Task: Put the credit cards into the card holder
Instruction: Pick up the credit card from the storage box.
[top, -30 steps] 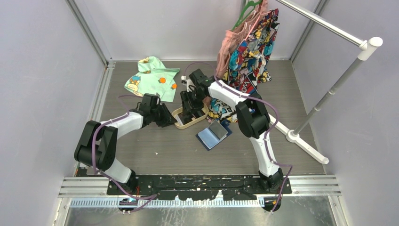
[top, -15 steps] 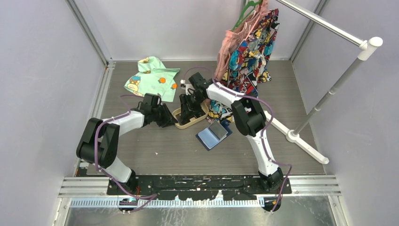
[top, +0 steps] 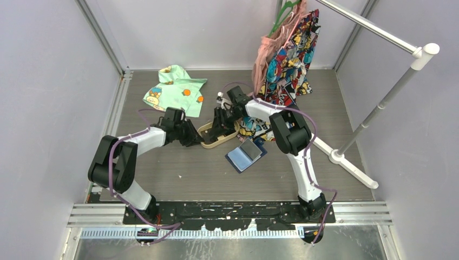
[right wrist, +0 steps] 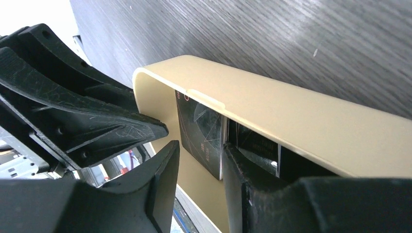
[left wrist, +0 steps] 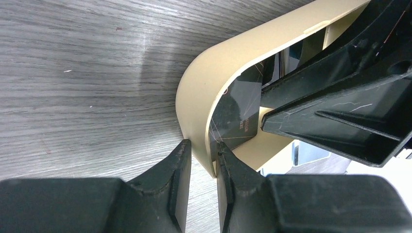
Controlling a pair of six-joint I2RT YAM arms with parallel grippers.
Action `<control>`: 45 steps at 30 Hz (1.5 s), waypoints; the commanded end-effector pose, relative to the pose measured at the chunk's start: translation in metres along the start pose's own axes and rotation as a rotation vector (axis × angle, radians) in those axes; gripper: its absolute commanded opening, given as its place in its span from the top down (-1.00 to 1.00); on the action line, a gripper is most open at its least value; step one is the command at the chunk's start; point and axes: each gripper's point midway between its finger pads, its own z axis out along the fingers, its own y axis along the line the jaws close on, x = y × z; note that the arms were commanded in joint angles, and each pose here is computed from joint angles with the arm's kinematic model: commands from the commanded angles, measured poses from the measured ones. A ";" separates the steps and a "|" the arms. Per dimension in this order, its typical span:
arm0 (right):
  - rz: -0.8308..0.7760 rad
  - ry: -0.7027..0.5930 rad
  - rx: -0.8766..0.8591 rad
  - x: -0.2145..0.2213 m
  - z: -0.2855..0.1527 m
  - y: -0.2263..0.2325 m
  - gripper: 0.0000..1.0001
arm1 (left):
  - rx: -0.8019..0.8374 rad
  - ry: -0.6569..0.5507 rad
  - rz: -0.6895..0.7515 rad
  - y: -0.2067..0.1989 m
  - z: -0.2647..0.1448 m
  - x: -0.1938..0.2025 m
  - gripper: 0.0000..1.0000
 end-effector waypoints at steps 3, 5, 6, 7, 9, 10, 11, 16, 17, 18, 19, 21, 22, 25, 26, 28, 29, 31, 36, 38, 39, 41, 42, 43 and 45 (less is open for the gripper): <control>-0.041 -0.030 -0.184 -0.006 -0.019 0.065 0.22 | 0.085 -0.039 0.044 -0.030 -0.004 -0.018 0.49; -0.032 -0.030 -0.179 -0.006 -0.017 0.063 0.24 | 0.086 -0.041 0.044 -0.030 -0.005 -0.019 0.49; -0.028 -0.029 -0.169 -0.005 -0.016 0.061 0.25 | 0.086 -0.040 0.044 -0.031 -0.004 -0.019 0.49; -0.028 -0.031 -0.163 -0.005 -0.014 0.058 0.26 | 0.087 -0.040 0.044 -0.031 -0.005 -0.019 0.49; -0.022 -0.030 -0.151 -0.005 -0.013 0.055 0.30 | 0.088 -0.038 0.045 -0.032 -0.005 -0.019 0.49; -0.020 -0.029 -0.149 -0.005 -0.012 0.054 0.33 | 0.089 -0.039 0.045 -0.032 -0.005 -0.019 0.49; -0.017 -0.027 -0.149 -0.005 -0.012 0.053 0.36 | 0.090 -0.040 0.045 -0.033 -0.005 -0.020 0.49; -0.004 -0.012 -0.171 -0.002 -0.007 0.054 0.51 | 0.088 -0.037 0.044 -0.033 -0.005 -0.020 0.49; -0.004 -0.011 -0.173 -0.002 -0.007 0.055 0.52 | 0.088 -0.037 0.045 -0.033 -0.005 -0.020 0.49; -0.003 -0.008 -0.175 0.000 -0.006 0.055 0.53 | 0.089 -0.037 0.046 -0.033 -0.005 -0.020 0.49; -0.003 -0.009 -0.177 -0.001 -0.006 0.055 0.54 | 0.089 -0.037 0.046 -0.034 -0.005 -0.020 0.49; -0.001 -0.007 -0.180 0.000 -0.005 0.055 0.55 | 0.088 -0.036 0.046 -0.034 -0.005 -0.020 0.49; 0.000 -0.006 -0.183 -0.001 -0.005 0.055 0.55 | 0.087 -0.035 0.044 -0.033 -0.005 -0.020 0.49; 0.006 -0.002 -0.188 -0.001 -0.003 0.055 0.55 | 0.088 -0.036 0.046 -0.034 -0.005 -0.021 0.49; 0.010 0.002 -0.187 0.000 -0.002 0.054 0.55 | 0.089 -0.035 0.047 -0.034 -0.005 -0.021 0.49; -0.002 0.003 -0.164 0.001 0.001 0.050 0.55 | 0.089 -0.035 0.047 -0.034 -0.005 -0.021 0.49; -0.016 0.004 -0.128 0.001 0.002 0.046 0.54 | 0.088 -0.034 0.047 -0.034 -0.005 -0.021 0.49; -0.030 0.006 -0.083 0.002 0.003 0.041 0.51 | 0.087 -0.035 0.046 -0.033 -0.005 -0.021 0.49; -0.096 0.009 0.031 0.004 0.004 0.028 0.37 | 0.088 -0.032 0.047 -0.034 -0.004 -0.020 0.49; -0.119 0.007 0.055 0.003 0.005 0.028 0.26 | 0.090 -0.031 0.047 -0.035 -0.004 -0.021 0.49; -0.137 0.012 0.077 0.004 0.006 0.026 0.24 | 0.092 -0.031 0.047 -0.035 -0.004 -0.021 0.49; -0.149 0.010 0.116 0.002 0.007 0.021 0.25 | 0.097 -0.030 0.049 -0.037 -0.005 -0.021 0.49; -0.147 0.011 0.119 0.001 0.008 0.020 0.25 | 0.102 -0.029 0.051 -0.038 -0.005 -0.021 0.48; -0.143 0.012 0.121 0.001 0.009 0.019 0.26 | 0.105 -0.029 0.053 -0.039 -0.005 -0.021 0.48; -0.139 0.019 0.116 0.001 0.011 0.018 0.28 | 0.108 -0.033 0.058 -0.040 -0.007 -0.022 0.47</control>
